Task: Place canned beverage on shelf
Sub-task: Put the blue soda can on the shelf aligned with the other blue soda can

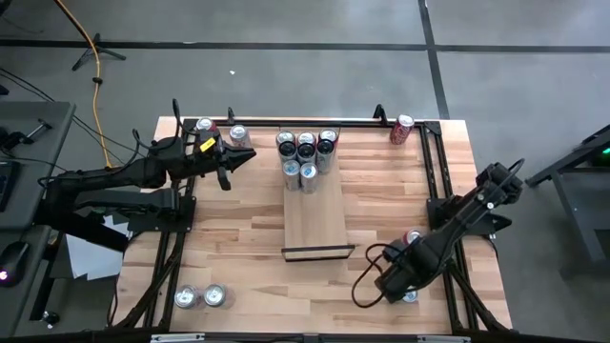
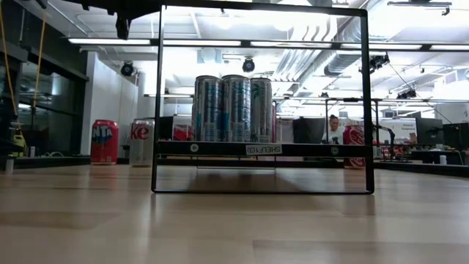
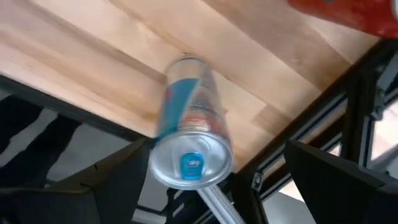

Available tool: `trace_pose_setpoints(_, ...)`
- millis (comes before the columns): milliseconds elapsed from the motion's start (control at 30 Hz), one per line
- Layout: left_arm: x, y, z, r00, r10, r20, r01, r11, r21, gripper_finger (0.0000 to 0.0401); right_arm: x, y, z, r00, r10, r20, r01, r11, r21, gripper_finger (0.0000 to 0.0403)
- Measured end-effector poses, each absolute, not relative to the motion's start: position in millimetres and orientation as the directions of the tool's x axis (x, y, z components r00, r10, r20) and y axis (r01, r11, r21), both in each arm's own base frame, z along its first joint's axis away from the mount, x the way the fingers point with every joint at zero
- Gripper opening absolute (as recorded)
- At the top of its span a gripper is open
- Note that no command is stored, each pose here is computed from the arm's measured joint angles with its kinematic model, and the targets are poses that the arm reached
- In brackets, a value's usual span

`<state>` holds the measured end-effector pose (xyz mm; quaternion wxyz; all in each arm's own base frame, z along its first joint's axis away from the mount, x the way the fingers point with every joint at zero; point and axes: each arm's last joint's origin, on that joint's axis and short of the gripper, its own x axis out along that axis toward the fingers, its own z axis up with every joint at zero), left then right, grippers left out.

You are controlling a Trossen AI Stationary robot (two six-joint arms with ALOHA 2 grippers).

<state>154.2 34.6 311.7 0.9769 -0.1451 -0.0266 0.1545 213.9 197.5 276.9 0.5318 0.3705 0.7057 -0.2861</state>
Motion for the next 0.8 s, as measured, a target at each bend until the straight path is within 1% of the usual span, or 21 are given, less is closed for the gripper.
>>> trace_pose_setpoints(167,154,35,311,0.951,0.310,0.005,-0.295,0.910,-0.292,0.0000,208,208,258,-0.183,0.266,-0.946,0.838,0.545,-0.009,0.0359)
trace_pose_setpoints(367,154,35,311,0.951,0.310,0.004,-0.295,0.910,-0.291,0.0000,208,217,242,-0.137,0.320,-0.937,0.863,0.503,0.045,0.0359)
trace_pose_setpoints(467,154,35,311,0.951,0.310,0.004,-0.295,0.910,-0.291,0.0000,206,219,238,-0.132,0.326,-0.936,0.871,0.488,0.047,0.0359)
trace_pose_setpoints(600,154,35,311,0.951,0.310,0.004,-0.296,0.910,-0.290,0.0000,204,221,237,-0.141,0.321,-0.937,0.868,0.496,0.039,0.0355)
trace_pose_setpoints(700,154,35,311,0.951,0.310,0.004,-0.296,0.910,-0.290,0.0000,204,220,237,-0.143,0.323,-0.936,0.867,0.498,0.039,0.0327)
trace_pose_setpoints(800,154,35,311,0.951,0.311,0.004,-0.297,0.912,-0.283,0.0000,204,221,238,-0.148,0.347,-0.926,0.856,0.514,0.056,0.0274)
